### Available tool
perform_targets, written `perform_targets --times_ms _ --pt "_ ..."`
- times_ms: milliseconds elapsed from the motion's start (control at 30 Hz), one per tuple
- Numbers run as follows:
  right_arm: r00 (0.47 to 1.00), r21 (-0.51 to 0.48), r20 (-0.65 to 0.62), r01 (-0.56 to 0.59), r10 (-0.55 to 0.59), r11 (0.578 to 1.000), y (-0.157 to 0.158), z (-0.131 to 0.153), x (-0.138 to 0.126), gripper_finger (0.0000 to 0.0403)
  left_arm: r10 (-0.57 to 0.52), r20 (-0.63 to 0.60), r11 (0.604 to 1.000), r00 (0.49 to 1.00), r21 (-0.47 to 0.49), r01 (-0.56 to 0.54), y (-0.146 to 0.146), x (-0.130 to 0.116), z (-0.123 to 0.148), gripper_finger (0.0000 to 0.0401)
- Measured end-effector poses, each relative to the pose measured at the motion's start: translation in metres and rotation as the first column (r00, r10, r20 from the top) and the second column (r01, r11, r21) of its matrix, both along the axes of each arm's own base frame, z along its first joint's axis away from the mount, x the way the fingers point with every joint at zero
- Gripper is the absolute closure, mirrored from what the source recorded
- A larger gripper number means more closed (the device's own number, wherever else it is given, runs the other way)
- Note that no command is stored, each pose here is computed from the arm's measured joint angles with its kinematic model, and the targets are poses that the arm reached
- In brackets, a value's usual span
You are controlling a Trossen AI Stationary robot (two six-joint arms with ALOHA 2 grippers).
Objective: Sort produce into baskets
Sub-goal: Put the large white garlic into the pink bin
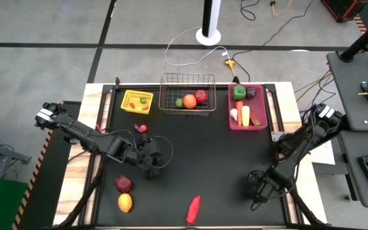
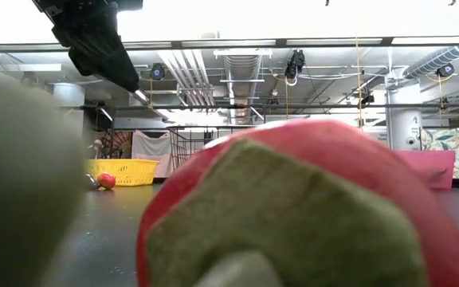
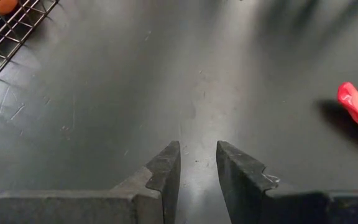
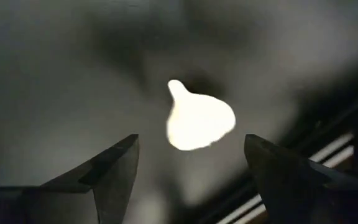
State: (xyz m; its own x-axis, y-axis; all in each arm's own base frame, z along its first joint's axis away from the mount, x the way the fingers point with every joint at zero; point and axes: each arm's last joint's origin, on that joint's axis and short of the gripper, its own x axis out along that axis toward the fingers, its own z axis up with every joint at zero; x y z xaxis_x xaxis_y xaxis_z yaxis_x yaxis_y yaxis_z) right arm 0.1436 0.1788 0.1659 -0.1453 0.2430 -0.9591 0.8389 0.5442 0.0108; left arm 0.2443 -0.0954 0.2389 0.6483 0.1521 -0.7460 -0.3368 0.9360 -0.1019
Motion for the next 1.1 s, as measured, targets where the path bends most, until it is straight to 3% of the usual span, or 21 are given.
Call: perform_targets --times_ms 333,767,933,1100 --pt "0.999 -0.062 -0.014 -0.038 0.037 0.997 0.003 -0.017 0.003 0.0163 -0.001 0.009 1.000 1.000 -0.003 0.001 0.000 0.001 0.001 0.0314" --pt "0.999 -0.047 0.014 -0.050 0.050 0.998 0.002 -0.012 0.004 0.0279 -0.038 0.020 0.997 0.999 0.065 0.036 0.000 0.001 0.002 0.0314" --pt "0.974 -0.053 0.215 -0.060 0.070 0.997 -0.001 0.000 0.022 0.0278 -0.076 0.010 0.993 0.997 0.087 0.075 -0.004 -0.001 0.000 0.0314" --pt "0.862 -0.169 0.481 -0.086 0.158 0.982 -0.017 0.012 0.057 0.0278 -0.084 -0.003 0.992 0.996 0.093 0.084 -0.005 -0.003 -0.004 0.0314"
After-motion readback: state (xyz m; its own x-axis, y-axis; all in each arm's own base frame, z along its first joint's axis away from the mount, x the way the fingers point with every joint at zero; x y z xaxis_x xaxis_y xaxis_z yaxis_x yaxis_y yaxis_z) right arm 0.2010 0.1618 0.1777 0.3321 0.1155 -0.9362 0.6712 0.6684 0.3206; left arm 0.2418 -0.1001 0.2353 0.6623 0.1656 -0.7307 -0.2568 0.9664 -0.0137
